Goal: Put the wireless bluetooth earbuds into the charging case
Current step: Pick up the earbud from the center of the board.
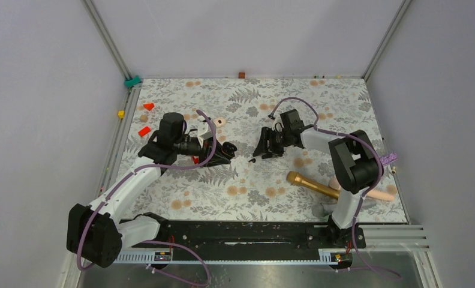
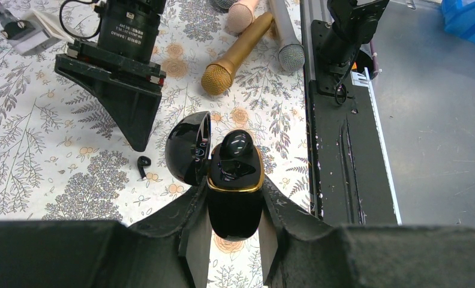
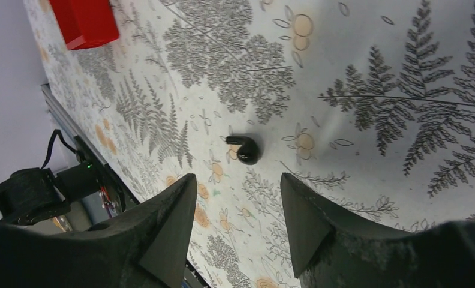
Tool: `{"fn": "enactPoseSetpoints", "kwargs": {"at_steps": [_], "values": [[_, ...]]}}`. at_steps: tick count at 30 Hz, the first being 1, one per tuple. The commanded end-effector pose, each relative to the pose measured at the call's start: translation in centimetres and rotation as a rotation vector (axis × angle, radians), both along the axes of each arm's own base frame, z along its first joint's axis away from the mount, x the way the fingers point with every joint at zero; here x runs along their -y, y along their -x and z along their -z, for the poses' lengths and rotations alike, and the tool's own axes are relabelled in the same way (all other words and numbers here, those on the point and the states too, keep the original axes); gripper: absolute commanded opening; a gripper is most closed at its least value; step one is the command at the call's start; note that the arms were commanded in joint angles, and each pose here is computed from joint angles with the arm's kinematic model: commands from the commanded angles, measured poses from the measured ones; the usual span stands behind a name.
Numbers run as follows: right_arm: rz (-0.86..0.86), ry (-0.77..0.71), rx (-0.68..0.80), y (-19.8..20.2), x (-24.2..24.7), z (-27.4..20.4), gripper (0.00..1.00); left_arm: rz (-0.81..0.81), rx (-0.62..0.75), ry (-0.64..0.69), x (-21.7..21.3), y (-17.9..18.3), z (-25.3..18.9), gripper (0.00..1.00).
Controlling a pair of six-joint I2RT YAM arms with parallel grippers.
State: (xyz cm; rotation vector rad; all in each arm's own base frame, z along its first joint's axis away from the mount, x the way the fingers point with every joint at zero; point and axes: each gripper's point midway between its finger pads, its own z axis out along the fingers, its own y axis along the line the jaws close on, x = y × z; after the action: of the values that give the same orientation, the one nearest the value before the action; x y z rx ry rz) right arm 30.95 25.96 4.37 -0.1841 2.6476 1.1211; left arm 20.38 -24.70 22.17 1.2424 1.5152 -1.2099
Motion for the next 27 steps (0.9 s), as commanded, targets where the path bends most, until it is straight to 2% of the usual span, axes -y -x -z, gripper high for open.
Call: {"fn": "enactPoseSetpoints", "kwargs": {"at_steps": [1,11,22,27], "values": [[0.054,0.043,-0.032,-1.0,0.1,1.3,0.60,0.032,0.102,0.051,0.3,-0.2,-2.6,0.00],[0.080,0.060,-0.088,-0.9,-0.1,3.2,0.56,0.029,0.106,0.052,0.2,-0.2,-2.8,0.00],[0.003,0.139,-0.036,0.6,-1.2,3.8,0.56,0.028,0.114,0.055,0.1,0.0,-3.0,0.00],[0.002,0.170,-0.031,0.8,-0.6,4.5,0.50,0.030,0.120,0.058,0.1,0.1,-3.1,0.00]]}}
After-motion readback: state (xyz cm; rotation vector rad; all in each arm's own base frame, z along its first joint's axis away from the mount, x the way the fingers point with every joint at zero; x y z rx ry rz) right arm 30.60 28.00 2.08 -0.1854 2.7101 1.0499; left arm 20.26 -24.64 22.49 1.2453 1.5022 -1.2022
